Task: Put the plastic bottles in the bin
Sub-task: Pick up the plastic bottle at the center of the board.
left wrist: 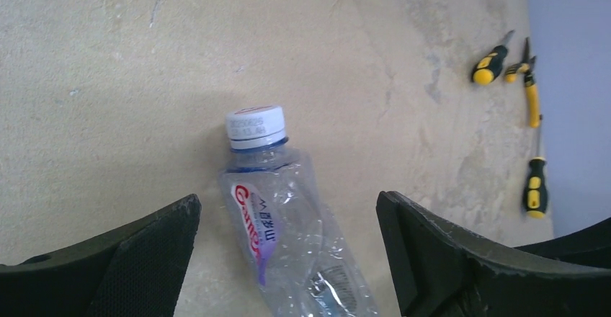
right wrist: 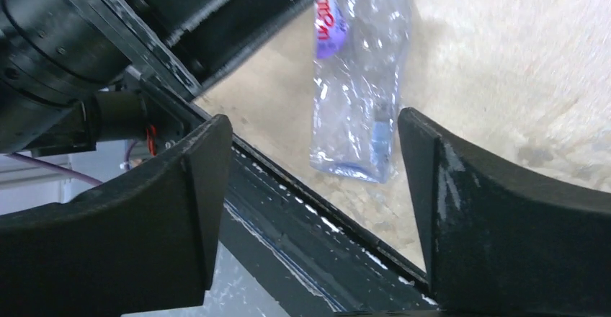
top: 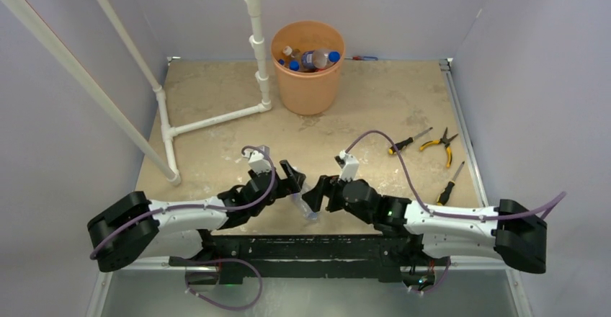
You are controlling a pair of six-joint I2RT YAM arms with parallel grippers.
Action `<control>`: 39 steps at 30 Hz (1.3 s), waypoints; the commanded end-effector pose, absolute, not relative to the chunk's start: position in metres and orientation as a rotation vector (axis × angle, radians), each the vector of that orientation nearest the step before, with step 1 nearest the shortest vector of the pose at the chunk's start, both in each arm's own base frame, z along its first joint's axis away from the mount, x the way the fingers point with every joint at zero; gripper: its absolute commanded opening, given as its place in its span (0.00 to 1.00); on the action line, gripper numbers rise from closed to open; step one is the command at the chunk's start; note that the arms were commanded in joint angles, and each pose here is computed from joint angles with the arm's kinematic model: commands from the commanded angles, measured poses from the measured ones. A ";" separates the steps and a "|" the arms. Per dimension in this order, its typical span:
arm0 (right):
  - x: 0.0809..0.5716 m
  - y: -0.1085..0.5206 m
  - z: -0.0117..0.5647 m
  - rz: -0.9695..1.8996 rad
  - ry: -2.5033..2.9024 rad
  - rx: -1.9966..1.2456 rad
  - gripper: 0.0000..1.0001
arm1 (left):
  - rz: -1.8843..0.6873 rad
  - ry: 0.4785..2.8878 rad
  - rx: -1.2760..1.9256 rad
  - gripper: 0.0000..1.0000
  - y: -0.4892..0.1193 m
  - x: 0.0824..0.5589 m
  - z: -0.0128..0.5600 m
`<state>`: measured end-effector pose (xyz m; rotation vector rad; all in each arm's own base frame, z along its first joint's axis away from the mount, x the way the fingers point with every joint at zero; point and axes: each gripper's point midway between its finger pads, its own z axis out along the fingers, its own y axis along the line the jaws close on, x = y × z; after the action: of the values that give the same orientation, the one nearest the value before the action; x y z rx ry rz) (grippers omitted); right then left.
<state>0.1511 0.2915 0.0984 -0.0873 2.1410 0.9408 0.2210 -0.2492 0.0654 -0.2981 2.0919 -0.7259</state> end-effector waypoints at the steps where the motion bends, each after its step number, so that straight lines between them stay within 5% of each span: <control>1: 0.166 0.287 0.120 0.761 2.117 -0.202 0.90 | -0.785 2.058 -0.319 0.96 -0.248 0.219 0.087; 4: 0.169 0.297 0.118 0.696 2.143 -0.296 0.99 | -0.743 2.069 -0.360 0.99 -0.233 0.215 0.086; 13: 0.160 0.323 0.082 0.658 2.259 -0.471 0.99 | -0.584 2.009 -0.490 0.99 -0.169 0.206 0.094; 24: 0.168 0.330 0.052 0.497 2.322 -0.587 0.93 | -0.592 2.014 -0.462 0.99 -0.175 0.207 0.101; 33: 0.175 0.321 0.031 0.354 2.360 -0.610 0.77 | -0.626 2.012 -0.476 0.99 -0.174 0.204 0.098; 39: 0.170 0.319 0.031 0.398 2.353 -0.602 0.52 | -0.654 1.989 -0.461 0.97 -0.177 0.205 0.107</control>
<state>0.1689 0.3181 0.0234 -0.6142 2.3815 0.3777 0.2037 -0.1740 0.1012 -0.4616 2.0079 -0.6223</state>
